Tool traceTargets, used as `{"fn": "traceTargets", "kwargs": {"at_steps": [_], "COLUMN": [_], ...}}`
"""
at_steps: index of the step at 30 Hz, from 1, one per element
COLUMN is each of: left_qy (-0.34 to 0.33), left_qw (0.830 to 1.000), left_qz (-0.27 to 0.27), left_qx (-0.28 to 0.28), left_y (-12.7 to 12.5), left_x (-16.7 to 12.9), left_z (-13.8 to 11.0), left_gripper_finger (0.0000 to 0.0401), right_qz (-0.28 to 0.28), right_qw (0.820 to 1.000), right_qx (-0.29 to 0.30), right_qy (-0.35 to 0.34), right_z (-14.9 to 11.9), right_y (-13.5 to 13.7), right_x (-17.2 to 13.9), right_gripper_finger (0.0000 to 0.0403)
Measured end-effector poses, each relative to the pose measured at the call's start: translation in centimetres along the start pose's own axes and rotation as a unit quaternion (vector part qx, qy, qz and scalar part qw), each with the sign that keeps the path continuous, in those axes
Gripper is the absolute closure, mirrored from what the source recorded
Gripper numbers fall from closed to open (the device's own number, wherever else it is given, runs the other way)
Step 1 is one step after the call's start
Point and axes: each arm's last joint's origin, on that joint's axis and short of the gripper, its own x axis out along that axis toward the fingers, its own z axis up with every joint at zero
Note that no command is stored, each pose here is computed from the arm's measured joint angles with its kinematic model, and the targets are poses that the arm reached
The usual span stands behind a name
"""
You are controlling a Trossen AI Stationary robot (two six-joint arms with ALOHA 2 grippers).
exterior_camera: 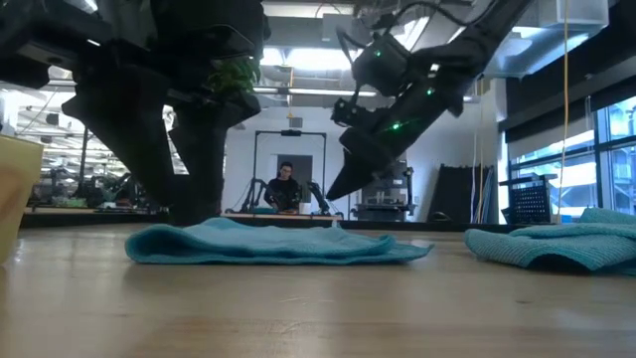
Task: Fold microfiber towels
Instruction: Fold the top blue microfiber cloth
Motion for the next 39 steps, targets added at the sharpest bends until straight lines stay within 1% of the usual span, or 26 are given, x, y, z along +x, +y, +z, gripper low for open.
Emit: {"fn": "traceTargets", "kwargs": {"at_steps": [4,8,12,13,15,18,21,24,27,29,35,39], "left_qy": [-0.005,-0.007,-0.007,-0.007,-0.007,-0.006,-0.004,-0.001,0.015,0.028,0.026,0.017], "left_qw": [1.000,1.000,1.000,1.000,1.000,1.000,1.000,0.999,0.998,0.997,0.998,0.998], "left_qz": [0.001,0.007,0.011,0.011,0.011,0.011,0.013,0.034,0.060,0.067,0.061,0.054], "left_qx": [0.006,0.006,0.005,0.005,0.006,0.013,0.015,0.017,0.017,0.014,0.003,0.000], "left_y": [0.0,0.1,0.3,0.3,0.3,0.3,0.3,0.4,0.6,0.7,0.8,0.8], "left_x": [0.0,0.0,0.0,0.0,0.0,0.0,0.0,0.0,0.0,0.0,0.0,0.0], "left_z": [0.1,0.1,0.2,0.2,0.1,0.1,0.1,0.0,-0.3,-0.5,-0.5,-0.3], "left_gripper_finger": [0.0209,0.0209,0.0209,0.0209,0.0209,0.0209,0.0209,0.0209,0.0209,0.0209,0.0209,0.0209], "right_qz": [0.023,0.022,0.011,0.006,-0.019,-0.053,-0.068,-0.083,-0.086,-0.086,-0.075,-0.086], "right_qw": [1.000,1.000,1.000,0.999,0.998,0.995,0.992,0.989,0.987,0.987,0.988,0.989], "right_qx": [0.002,-0.002,0.007,0.016,0.035,0.049,0.062,0.084,0.099,0.104,0.100,0.092], "right_qy": [0.003,0.012,0.024,0.037,0.052,0.074,0.084,0.090,0.090,0.090,0.094,0.076], "right_z": [-0.7,-1.4,-2.1,-2.4,-2.7,-3.0,-3.2,-3.4,-3.4,-3.4,-2.8,-1.3], "right_y": [-0.5,-0.8,-1.3,-1.5,-2.1,-2.7,-2.9,-3.0,-3.0,-3.0,-2.3,-1.8], "right_x": [1.3,2.4,3.2,3.2,3.2,3.1,3.0,3.0,3.0,3.0,1.4,-0.7], "right_gripper_finger": [0.0386,0.0398,0.0394,0.0392,0.0391,0.0394,0.0399,0.0397,0.0393,0.0392,0.0391,0.0391]}}
